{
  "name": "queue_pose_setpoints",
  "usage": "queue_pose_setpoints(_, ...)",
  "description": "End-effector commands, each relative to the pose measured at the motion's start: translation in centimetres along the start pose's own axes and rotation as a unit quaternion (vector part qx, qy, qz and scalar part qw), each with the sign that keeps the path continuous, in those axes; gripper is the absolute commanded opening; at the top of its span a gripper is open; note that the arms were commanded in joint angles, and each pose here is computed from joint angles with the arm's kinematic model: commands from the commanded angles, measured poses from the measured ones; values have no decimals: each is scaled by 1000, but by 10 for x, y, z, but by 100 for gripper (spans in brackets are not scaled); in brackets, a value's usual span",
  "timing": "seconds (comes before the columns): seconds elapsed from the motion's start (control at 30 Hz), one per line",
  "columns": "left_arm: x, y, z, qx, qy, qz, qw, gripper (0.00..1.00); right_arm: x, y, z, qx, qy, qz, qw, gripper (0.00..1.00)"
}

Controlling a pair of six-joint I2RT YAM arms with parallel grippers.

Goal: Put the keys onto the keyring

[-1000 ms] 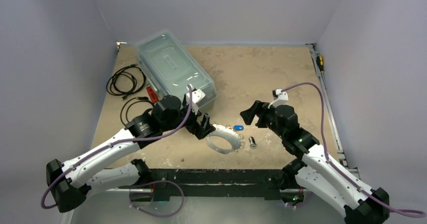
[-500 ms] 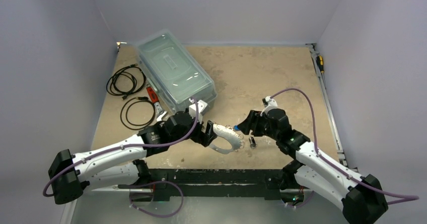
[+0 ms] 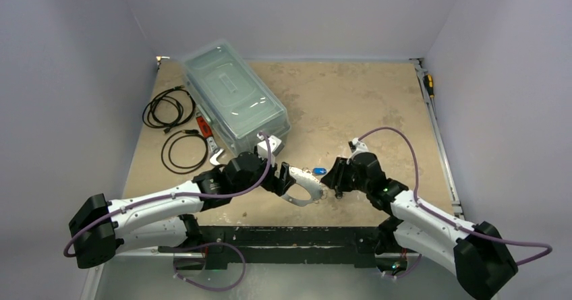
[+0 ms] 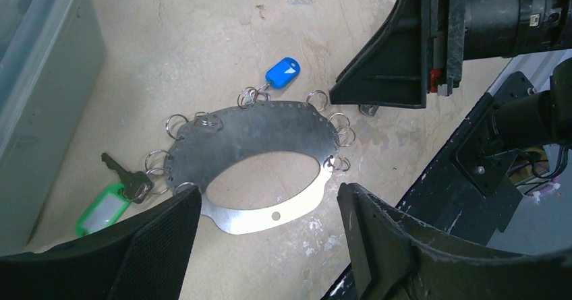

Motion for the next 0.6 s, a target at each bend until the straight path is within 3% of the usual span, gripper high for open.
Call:
queue_pose_setpoints(0.0,10,2,-8,-20,8,-29,999,74,-2,4,4,14,11,-6,1000,43)
queue_pose_setpoints(0.57,7,1,-8,-36,14,-36,999,74,-14,18,-3,-2,19,14,1000,38)
Point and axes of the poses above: each gripper's point midway between its finger pads, its own y axis out along the fingers, its own z axis along the line the jaws close on, x = y × z, the point moved 2 cm from there along -y, back along the fingers, and after that the axes turned 13 degrees about -y, right-handed, at the moved point
